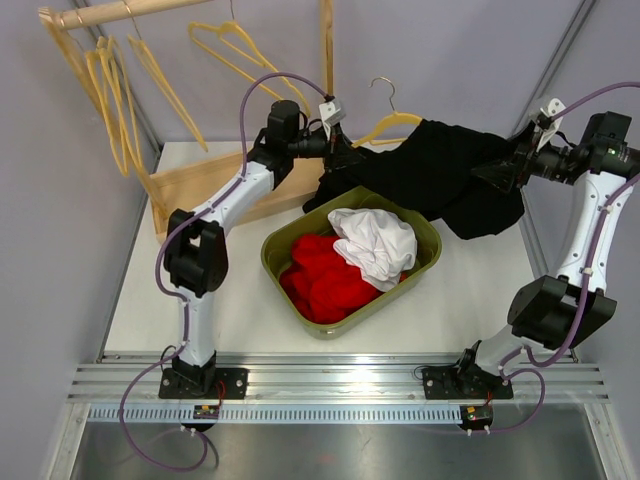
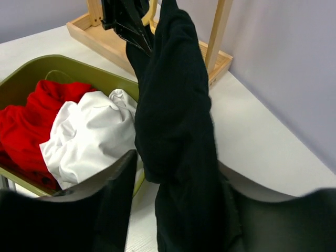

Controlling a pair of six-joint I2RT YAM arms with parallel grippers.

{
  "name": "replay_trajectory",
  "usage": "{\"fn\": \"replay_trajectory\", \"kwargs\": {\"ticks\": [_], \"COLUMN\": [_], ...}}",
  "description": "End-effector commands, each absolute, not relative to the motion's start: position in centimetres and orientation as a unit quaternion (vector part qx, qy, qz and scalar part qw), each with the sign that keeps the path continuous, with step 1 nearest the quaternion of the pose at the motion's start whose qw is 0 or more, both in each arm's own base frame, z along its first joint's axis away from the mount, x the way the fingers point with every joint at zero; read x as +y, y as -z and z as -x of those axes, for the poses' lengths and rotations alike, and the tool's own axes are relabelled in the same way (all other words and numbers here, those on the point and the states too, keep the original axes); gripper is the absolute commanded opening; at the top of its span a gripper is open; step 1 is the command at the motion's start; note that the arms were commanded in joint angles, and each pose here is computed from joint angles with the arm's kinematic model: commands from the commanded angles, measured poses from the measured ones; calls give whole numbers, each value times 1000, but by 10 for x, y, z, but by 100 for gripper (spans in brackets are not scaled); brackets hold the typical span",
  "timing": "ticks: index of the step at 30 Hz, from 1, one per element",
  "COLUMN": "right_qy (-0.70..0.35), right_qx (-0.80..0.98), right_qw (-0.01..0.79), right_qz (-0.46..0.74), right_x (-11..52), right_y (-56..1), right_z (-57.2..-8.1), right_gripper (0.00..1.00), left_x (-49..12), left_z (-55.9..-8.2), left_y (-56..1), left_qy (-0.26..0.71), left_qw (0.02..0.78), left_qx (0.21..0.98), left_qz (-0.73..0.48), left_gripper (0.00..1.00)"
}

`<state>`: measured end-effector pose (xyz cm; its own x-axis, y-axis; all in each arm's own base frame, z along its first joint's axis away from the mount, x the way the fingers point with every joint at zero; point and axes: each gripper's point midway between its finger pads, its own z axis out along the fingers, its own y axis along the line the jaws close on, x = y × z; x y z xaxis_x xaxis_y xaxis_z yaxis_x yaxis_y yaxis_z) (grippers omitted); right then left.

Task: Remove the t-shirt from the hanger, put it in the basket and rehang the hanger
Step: Remove the tshirt from the hanger

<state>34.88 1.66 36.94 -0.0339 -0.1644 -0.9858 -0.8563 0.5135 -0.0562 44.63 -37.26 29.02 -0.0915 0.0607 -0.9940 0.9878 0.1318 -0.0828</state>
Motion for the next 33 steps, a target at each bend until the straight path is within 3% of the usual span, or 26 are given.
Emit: {"fn": "replay_trajectory", "kwargs": {"ticks": [1, 6, 7, 17, 20, 27, 33], "right_qy": [-304, -243, -210, -70, -86, -234, -226], "right_qx": [683, 708, 713, 704, 675, 527, 508], "right_qw": [558, 560, 569, 631, 646, 658, 635], "right_qz": [360, 355, 352, 318, 344, 484, 536], "right_x": [13, -4, -11, -39, -25, 42, 78], "right_y": [-366, -364, -370, -416, -433, -463, -447], "right_z": [-354, -366, -371, -382, -373, -338, -370], "right_gripper": [64, 88, 99, 100, 99, 99, 98], "left_x": [-343, -337, -335, -332, -346, -375, -379], "left_z": [-462, -472, -474, -476, -462, -428, -415], "left_y": [-383, -385, -386, -393, -396, -384, -382], "left_qy": [446, 422, 413, 335, 320, 274, 275], "left_qw": [594, 603, 608, 633, 635, 626, 620], "left_qx": [551, 578, 577, 593, 571, 493, 467], "left_qz": [-380, -353, -357, -369, -410, -539, -568], "left_gripper": [0, 0, 0, 0, 0, 0, 0]}}
